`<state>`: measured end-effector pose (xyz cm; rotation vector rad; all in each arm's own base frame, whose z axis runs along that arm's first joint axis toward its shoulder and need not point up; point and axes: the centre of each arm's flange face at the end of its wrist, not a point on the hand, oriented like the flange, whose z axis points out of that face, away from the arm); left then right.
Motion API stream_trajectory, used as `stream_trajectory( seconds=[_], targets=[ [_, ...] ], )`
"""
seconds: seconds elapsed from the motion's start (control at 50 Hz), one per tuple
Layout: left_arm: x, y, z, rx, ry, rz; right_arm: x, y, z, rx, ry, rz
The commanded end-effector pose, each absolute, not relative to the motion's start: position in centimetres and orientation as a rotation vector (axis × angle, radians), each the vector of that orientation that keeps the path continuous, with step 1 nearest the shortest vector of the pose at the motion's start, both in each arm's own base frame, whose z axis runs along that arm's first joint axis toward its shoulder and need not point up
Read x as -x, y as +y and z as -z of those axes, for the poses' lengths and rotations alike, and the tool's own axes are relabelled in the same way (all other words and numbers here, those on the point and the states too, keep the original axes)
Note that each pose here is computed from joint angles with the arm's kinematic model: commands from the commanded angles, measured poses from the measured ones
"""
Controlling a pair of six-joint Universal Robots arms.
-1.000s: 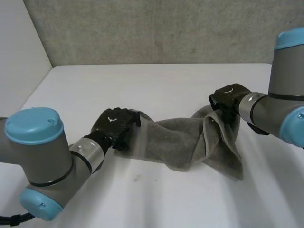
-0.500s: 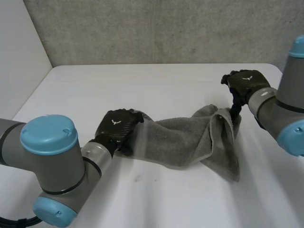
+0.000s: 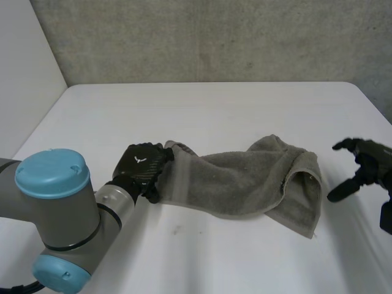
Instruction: Fold the towel.
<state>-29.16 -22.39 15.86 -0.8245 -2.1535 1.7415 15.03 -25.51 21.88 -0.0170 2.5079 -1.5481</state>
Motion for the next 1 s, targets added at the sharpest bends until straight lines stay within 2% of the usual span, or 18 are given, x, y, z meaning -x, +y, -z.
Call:
stream_trajectory(
  seconds=[0.02, 0.4, 0.5, 0.62, 0.74, 1.0],
  targets=[
    [29.1, -22.4, -15.8, 0.824, -2.156, -1.741, -14.3, -24.9, -19.4, -0.011, 2.541, 1.403],
    [28.9, -22.1, -16.1, 0.817, -2.153, -1.742, -14.9, -28.4, -13.5, -0.126, 2.527, 1.262],
    [28.9, -21.7, -16.3, 0.816, -2.147, -1.738, -16.5, -28.9, -13.8, -0.068, 2.451, 1.336],
    [29.3, -21.1, -17.2, 0.794, -2.108, -1.748, -19.7, -29.0, -16.2, 0.068, 2.337, 1.422],
    [29.4, -20.9, -17.6, 0.747, -2.097, -1.734, -20.5, -28.6, -18.6, 0.068, 2.254, 1.469],
    [29.3, -20.8, -17.3, 0.746, -2.107, -1.721, -20.0, -28.2, -16.7, 0.052, 2.322, 1.402]
  ],
)
